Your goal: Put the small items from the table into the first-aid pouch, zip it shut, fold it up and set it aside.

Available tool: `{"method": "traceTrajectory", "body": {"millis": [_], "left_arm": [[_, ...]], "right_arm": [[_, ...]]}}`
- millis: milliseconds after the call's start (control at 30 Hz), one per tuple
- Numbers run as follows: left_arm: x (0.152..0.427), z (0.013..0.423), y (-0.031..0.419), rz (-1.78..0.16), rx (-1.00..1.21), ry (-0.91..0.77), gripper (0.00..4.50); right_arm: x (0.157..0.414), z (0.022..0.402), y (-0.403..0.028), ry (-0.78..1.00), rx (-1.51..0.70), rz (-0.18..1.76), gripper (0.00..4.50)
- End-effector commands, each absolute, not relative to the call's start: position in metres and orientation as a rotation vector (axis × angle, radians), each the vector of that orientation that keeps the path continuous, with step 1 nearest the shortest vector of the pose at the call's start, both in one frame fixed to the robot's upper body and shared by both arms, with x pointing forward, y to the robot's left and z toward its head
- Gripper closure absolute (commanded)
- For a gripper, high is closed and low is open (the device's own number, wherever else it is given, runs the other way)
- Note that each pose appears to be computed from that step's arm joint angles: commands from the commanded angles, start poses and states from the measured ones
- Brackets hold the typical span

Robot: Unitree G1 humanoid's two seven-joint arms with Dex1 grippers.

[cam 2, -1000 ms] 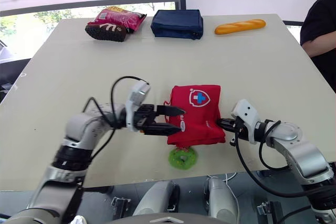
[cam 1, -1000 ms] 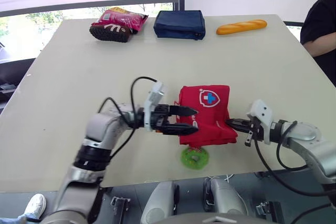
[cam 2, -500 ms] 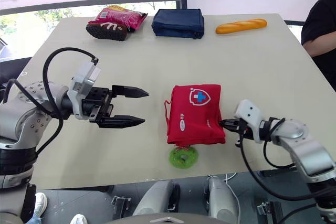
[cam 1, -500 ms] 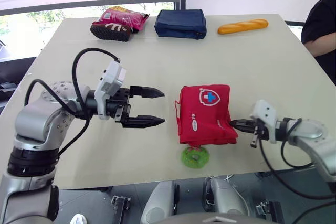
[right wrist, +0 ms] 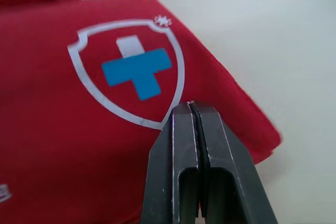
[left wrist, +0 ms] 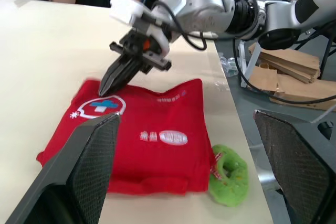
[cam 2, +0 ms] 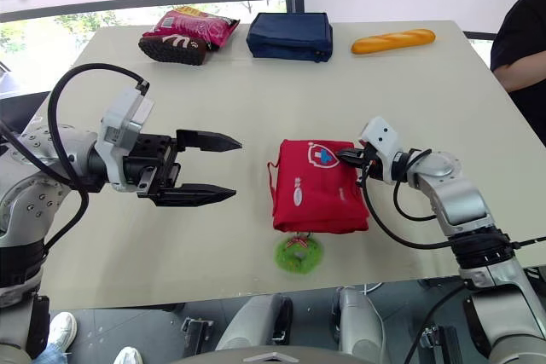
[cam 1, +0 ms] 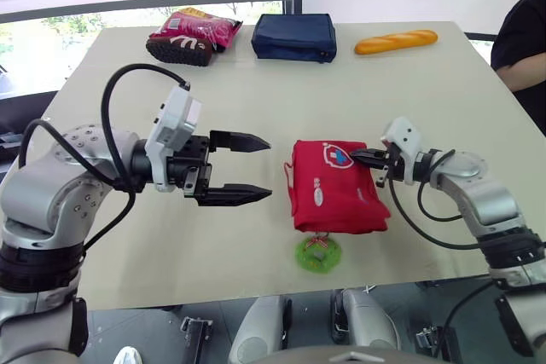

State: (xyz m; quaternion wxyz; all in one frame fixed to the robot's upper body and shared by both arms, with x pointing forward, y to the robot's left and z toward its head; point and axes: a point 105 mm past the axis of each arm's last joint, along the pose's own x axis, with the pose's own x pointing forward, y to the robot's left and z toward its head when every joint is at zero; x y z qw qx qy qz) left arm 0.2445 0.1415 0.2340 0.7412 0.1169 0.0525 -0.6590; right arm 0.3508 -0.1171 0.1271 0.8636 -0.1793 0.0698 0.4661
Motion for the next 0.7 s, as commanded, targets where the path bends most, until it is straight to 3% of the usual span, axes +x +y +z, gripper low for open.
{"method": "traceTrajectory", "body": {"millis": [33, 100, 267, 300, 433, 700], "left_arm": [[0.240, 0.246, 0.140, -1.446, 0.300, 0.073, 0.12], [0.240, 0.247, 0.141, -1.436, 0.320, 0.072, 0.12], [0.236, 0.251, 0.151, -1.417, 0.357, 0.089, 0.00], [0.236, 0.252, 0.154, -1.414, 0.363, 0.094, 0.00], [0.233, 0.254, 0.157, -1.415, 0.375, 0.098, 0.00], [0.232, 0.254, 0.154, -1.424, 0.383, 0.091, 0.00]], "right_arm": [[0.346, 0.113, -0.109, 0.159, -0.382, 1.012, 4.50], [0.345, 0.119, -0.112, 0.146, -0.348, 1.006, 4.50], [0.339, 0.160, -0.132, 0.086, -0.080, 0.952, 2.45], [0.336, 0.163, -0.135, 0.094, -0.029, 0.950, 1.78], [0.322, 0.153, -0.140, 0.219, 0.117, 0.966, 0.20], [0.306, 0.106, -0.122, 0.511, 0.198, 1.022, 0.08]]}}
